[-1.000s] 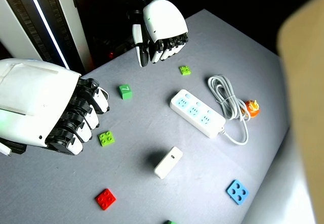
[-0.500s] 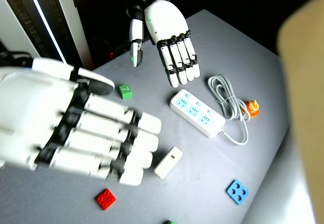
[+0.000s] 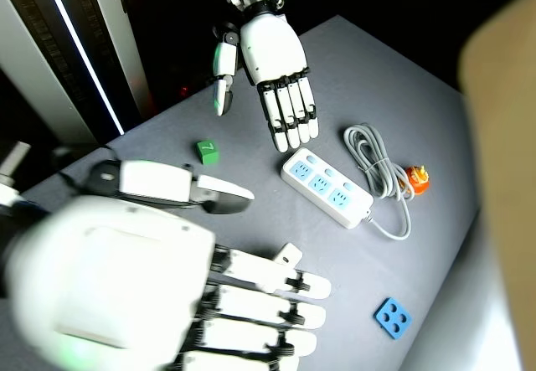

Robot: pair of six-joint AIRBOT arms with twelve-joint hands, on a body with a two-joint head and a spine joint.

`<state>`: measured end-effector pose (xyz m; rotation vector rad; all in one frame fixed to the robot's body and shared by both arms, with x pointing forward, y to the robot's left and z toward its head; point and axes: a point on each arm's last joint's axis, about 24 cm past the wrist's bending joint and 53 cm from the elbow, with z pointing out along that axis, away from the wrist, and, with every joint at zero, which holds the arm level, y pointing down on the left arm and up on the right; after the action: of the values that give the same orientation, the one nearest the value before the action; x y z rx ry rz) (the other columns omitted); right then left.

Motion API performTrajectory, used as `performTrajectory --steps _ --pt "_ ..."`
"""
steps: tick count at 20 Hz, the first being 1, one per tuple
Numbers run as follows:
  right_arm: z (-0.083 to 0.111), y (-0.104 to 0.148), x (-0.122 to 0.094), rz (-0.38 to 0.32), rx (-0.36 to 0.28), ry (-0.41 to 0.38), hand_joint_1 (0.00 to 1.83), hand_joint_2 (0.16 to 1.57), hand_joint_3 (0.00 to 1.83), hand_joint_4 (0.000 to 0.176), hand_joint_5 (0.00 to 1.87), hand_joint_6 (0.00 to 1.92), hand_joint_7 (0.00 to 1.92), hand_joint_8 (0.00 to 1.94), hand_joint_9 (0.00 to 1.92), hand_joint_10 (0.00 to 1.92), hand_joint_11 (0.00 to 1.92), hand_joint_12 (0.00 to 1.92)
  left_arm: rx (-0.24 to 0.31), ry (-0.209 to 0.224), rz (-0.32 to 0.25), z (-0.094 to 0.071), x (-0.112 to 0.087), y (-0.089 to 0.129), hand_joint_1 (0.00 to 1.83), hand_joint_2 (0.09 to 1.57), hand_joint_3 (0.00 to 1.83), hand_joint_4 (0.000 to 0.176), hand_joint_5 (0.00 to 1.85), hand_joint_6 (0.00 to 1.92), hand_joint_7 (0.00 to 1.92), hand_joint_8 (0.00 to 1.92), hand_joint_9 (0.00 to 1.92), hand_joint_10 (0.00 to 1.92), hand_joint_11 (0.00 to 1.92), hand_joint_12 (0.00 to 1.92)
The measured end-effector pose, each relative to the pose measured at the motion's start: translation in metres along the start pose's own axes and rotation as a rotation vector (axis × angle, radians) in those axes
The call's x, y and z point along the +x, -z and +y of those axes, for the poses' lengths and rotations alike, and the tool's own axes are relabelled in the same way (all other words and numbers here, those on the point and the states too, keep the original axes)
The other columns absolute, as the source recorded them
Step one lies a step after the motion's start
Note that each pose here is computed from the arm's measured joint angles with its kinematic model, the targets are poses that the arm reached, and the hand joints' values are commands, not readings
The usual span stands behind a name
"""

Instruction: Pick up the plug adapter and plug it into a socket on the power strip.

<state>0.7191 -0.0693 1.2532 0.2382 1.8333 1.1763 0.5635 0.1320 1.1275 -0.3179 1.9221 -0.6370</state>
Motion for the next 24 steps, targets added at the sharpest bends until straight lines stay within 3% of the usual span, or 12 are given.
performTrajectory --steps 3,5,8,9,13,16,18,22,24 --pt "-0.008 -0.017 0.012 0.055 0.031 -0.061 0.33 1.24 0.00 0.000 0.22 0.01 0.20 0.01 0.20 0.01 0.00 0.64 0.008 0.006 0.045 -0.001 0.016 -0.004 0.00 1.25 0.00 0.000 0.07 0.00 0.07 0.00 0.04 0.00 0.00 0.11" --pt "-0.014 -0.033 0.016 0.077 0.055 -0.091 0.42 1.21 0.00 0.000 0.23 0.01 0.20 0.00 0.21 0.01 0.00 0.62 0.016 0.011 0.044 -0.006 0.023 -0.009 0.00 1.26 0.00 0.000 0.09 0.00 0.10 0.00 0.07 0.00 0.00 0.23" --pt "-0.023 -0.042 0.021 0.092 0.078 -0.095 0.52 1.13 0.00 0.000 0.20 0.00 0.17 0.00 0.18 0.00 0.00 0.58 0.021 0.025 0.058 -0.009 0.034 -0.012 0.00 1.26 0.00 0.000 0.07 0.00 0.10 0.00 0.08 0.00 0.00 0.26" --pt "-0.023 -0.045 0.024 0.101 0.082 -0.099 0.78 1.06 0.00 0.000 0.17 0.00 0.13 0.00 0.14 0.00 0.00 0.55 0.021 0.032 0.064 -0.010 0.036 -0.013 0.00 1.25 0.00 0.000 0.07 0.00 0.10 0.00 0.09 0.00 0.00 0.25" --pt "-0.025 -0.059 0.035 0.123 0.097 -0.155 1.23 0.86 0.00 0.000 0.16 0.00 0.09 0.00 0.13 0.00 0.00 0.59 -0.018 0.040 0.040 0.002 0.030 -0.017 0.00 1.25 0.00 0.000 0.06 0.00 0.09 0.00 0.08 0.01 0.00 0.24" --pt "-0.024 -0.065 0.041 0.133 0.099 -0.156 1.27 0.85 0.00 0.000 0.16 0.00 0.10 0.00 0.14 0.01 0.00 0.64 -0.039 0.032 0.025 0.011 0.025 -0.020 0.00 1.25 0.00 0.000 0.06 0.00 0.09 0.00 0.08 0.01 0.00 0.24" --pt "-0.030 -0.069 0.044 0.140 0.116 -0.177 1.31 0.87 0.00 0.000 0.13 0.00 0.07 0.00 0.11 0.01 0.00 0.53 -0.048 0.029 0.020 0.015 0.023 -0.022 0.00 1.25 0.00 0.000 0.05 0.00 0.08 0.00 0.06 0.00 0.00 0.22" --pt "-0.040 -0.076 0.049 0.153 0.146 -0.215 1.33 0.88 0.00 0.000 0.13 0.00 0.08 0.01 0.12 0.01 0.00 0.52 -0.071 0.036 0.004 0.023 0.019 -0.026 0.00 1.25 0.00 0.000 0.05 0.00 0.07 0.00 0.04 0.00 0.00 0.15" --pt "-0.045 -0.079 0.056 0.175 0.169 -0.233 1.32 0.90 0.01 0.000 0.13 0.00 0.07 0.00 0.11 0.00 0.00 0.50 -0.079 0.035 -0.003 0.026 0.018 -0.029 0.00 1.25 0.00 0.000 0.07 0.00 0.08 0.00 0.05 0.00 0.00 0.20"
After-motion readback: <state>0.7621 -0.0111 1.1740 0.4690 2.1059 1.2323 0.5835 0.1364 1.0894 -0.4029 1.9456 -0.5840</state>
